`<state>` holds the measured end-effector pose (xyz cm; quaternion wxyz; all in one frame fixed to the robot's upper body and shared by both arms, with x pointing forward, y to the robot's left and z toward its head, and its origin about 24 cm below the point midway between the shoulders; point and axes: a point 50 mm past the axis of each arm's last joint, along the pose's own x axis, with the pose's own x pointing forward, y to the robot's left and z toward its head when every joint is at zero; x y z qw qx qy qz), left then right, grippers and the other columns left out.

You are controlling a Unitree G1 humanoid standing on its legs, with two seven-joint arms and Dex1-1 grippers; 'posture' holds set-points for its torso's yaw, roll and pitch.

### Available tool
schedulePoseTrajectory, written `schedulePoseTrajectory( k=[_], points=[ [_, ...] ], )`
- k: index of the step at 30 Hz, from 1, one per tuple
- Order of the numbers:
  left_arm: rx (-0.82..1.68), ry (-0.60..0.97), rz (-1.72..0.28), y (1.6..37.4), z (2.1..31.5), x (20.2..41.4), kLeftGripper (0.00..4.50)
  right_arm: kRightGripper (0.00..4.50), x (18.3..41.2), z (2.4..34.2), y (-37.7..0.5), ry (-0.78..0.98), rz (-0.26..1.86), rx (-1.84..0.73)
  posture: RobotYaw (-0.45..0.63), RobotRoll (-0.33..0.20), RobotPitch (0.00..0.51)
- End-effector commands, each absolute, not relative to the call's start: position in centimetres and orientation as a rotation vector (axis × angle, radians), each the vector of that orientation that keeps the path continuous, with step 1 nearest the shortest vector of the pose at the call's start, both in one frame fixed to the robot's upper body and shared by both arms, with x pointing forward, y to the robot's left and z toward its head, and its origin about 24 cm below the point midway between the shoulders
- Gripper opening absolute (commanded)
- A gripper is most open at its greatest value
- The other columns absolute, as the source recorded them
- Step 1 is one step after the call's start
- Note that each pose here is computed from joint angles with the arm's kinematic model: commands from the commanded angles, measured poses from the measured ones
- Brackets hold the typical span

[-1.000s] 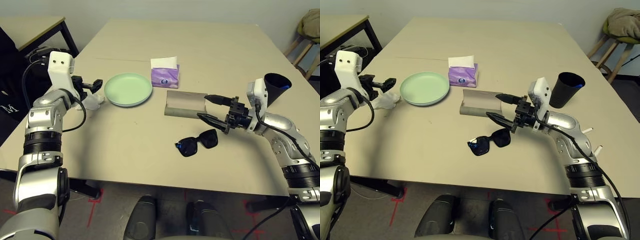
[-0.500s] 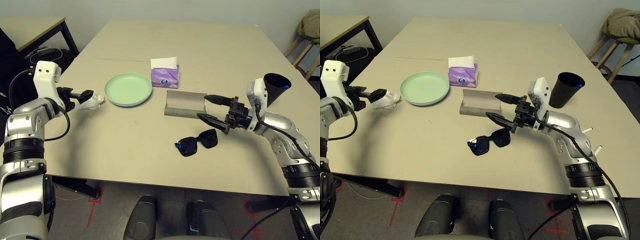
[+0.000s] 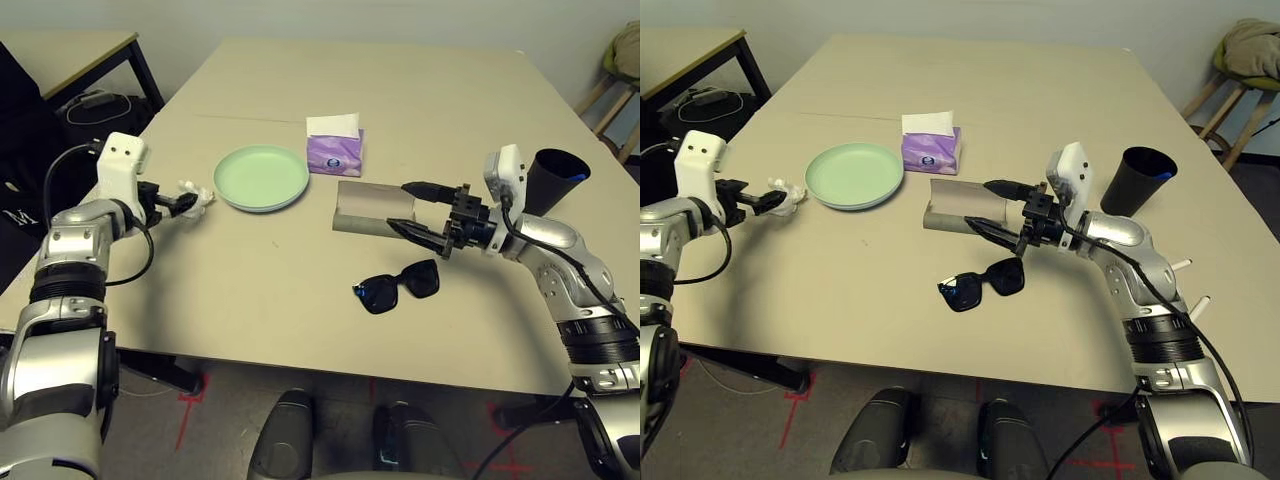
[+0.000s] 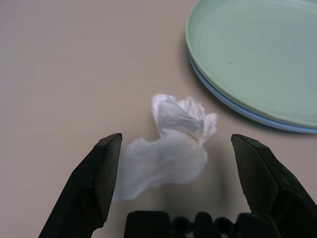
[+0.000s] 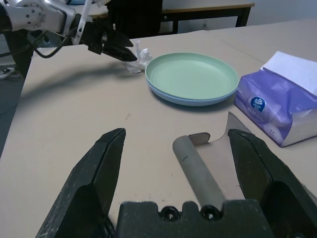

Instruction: Organize and tidy the items on the table.

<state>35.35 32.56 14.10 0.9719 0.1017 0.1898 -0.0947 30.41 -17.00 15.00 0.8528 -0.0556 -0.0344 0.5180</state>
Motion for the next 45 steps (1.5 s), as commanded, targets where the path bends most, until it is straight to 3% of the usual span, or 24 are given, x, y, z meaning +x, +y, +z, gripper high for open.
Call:
schedulePoseTrajectory(
  k=[1,12,13,16,25,36,45],
  points=[
    [0.223,0.408,-0.219,32.1,13.6,35.7,4.48,4.5,30.1,15.1,-17.2,-0.084,1.089,-0.131,0.21,0.0,0.071],
    [0.263,0.418,-0.161,32.4,13.1,36.0,4.48,4.5,29.7,15.1,-17.3,-0.09,1.08,-0.132,0.2,0.0,0.074],
    [0.257,0.421,-0.145,32.5,13.0,36.0,4.31,4.5,29.7,15.2,-17.2,-0.092,1.08,-0.132,0.2,0.0,0.074],
    [0.235,0.437,-0.122,32.6,12.7,36.0,3.58,4.5,29.7,15.4,-17.1,-0.097,1.082,-0.132,0.2,0.0,0.075],
    [0.25,0.464,-0.117,32.6,12.0,35.8,0.13,4.5,29.8,15.9,-16.9,-0.109,1.085,-0.13,0.2,0.0,0.075],
    [0.237,0.401,-0.125,32.4,13.9,36.3,0.06,4.5,29.7,16.1,-16.7,-0.112,1.08,-0.124,0.2,0.0,0.072],
    [0.141,0.272,-0.11,32.1,18.5,36.1,0.06,4.5,30.0,16.1,-16.6,-0.127,1.061,-0.112,0.2,0.0,0.066]
  ],
)
